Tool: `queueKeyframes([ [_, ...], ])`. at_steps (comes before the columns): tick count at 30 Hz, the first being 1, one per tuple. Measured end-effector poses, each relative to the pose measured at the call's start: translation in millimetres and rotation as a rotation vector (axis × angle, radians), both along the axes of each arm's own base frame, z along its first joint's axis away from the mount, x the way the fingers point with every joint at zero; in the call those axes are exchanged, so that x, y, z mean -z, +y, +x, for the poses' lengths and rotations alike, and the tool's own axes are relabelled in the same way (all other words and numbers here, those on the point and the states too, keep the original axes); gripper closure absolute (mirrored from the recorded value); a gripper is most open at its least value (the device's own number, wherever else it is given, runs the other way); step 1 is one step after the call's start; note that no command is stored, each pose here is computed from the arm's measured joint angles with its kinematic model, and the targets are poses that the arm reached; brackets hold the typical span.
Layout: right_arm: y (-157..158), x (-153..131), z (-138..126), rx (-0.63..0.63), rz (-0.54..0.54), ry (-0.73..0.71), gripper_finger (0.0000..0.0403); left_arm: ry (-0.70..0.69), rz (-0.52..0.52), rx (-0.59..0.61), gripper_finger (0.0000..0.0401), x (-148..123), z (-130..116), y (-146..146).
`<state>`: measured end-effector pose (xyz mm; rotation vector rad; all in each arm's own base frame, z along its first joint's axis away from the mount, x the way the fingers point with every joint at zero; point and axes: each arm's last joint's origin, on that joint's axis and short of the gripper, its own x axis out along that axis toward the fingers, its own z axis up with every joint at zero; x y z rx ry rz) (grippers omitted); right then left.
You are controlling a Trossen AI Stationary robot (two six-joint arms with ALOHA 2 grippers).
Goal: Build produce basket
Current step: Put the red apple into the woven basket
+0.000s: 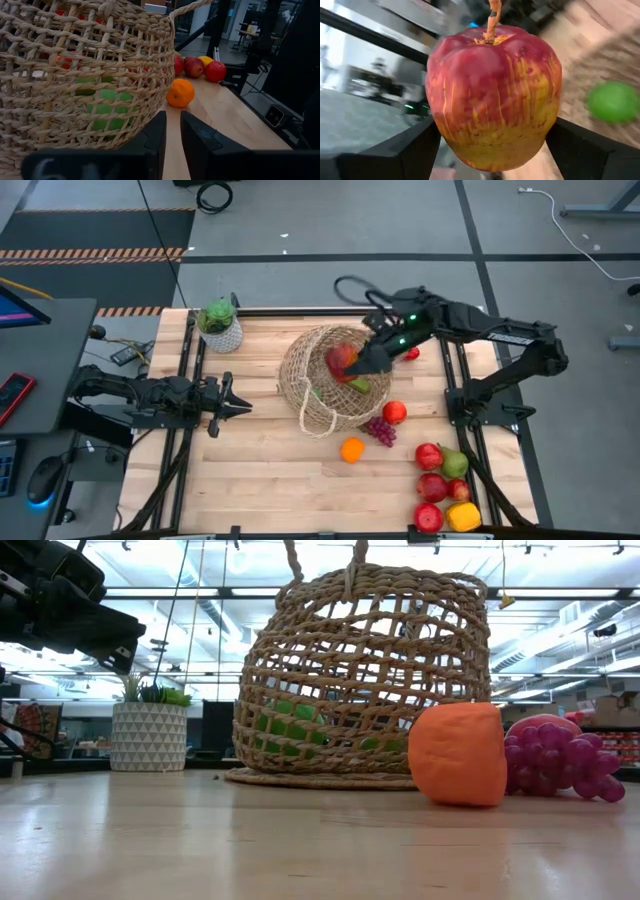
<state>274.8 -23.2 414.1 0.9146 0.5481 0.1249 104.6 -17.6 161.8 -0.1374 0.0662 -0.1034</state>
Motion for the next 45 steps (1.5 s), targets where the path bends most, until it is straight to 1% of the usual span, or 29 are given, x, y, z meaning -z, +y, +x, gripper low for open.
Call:
queueKeyframes([
  [3, -1, 16, 6, 0.042, -0.047, 0.109, 0.0064, 0.0, 0.0, 0.0, 0.0341, 0, 0, 0],
  [6, -2, 30, 11, 0.101, -0.124, 0.216, 0.0064, 0.0, 0.0, 0.0, 0.0345, 0, 0, 0],
  [10, -1, 45, 18, 0.138, -0.217, 0.317, 0.0064, 0.0, 0.0, 0.0, 0.0343, 0, 0, 0],
  [15, 7, 64, 30, 0.12, -0.328, 0.407, 0.0064, 0.0, 0.0, 0.0, 0.0338, 0, 0, 0],
  [22, 18, 93, 45, 0.101, -0.503, 0.555, 0.0064, 0.0, 0.0, 0.0, 0.0345, 0, 0, 0],
  [26, 21, 108, 52, 0.105, -0.626, 0.623, 0.0064, 0.0, 0.0, 0.0, 0.0343, 0, 0, 0],
  [31, 23, 123, 61, 0.081, -0.764, 0.68, 0.0064, 0.0, 0.0, 0.0, 0.0338, 0, 0, 0],
  [36, 30, 138, 70, 0.007, -0.891, 0.708, 0.0064, 0.0, 0.0, 0.0, 0.0344, 0, 0, 0],
  [42, 37, 153, 80, -0.053, -1.01, 0.731, 0.0064, 0.0, 0.0, 0.0, 0.0342, 0, 0, 0],
  [45, 38, 163, 84, -0.093, -1.041, 0.751, 0.0064, 0.0, 0.0, 0.0, 0.0338, 0, 0, 0],
])
